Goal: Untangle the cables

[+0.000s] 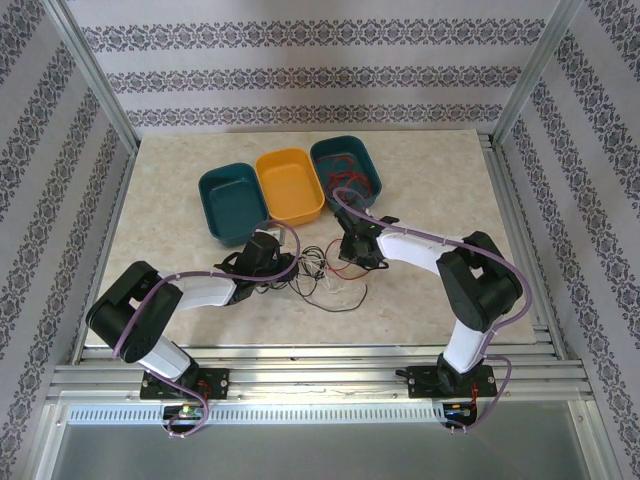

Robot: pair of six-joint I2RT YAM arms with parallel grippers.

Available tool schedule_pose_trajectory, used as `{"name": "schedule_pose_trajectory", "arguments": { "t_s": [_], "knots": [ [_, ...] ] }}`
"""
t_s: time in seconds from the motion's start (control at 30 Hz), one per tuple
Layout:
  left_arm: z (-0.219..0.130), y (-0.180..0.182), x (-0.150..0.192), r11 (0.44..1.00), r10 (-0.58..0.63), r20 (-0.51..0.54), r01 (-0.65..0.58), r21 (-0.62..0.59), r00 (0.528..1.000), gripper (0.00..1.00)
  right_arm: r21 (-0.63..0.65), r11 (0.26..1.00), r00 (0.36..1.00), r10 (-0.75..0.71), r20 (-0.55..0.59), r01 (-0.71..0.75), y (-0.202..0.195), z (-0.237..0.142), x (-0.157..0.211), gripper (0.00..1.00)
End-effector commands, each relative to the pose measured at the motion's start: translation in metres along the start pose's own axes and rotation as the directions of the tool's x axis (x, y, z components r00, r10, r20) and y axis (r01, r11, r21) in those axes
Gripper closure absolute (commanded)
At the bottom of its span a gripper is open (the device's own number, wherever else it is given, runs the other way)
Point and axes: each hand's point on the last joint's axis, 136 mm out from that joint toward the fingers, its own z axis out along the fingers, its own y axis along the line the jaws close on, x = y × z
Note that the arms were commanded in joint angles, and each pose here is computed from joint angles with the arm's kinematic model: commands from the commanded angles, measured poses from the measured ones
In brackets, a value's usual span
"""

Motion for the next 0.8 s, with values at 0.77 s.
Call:
{"name": "schedule_pose_trajectory", "arguments": {
  "t_s": [0.77],
  "knots": [
    [0.002,-0.004,-0.008,1.000,-0.013,0.014,0.013,0.021,1.000,0.87,0.099,0.995,0.998,-0.005,-0.062,0.011,0.000,0.015,0.025,0.66]
  ]
}}
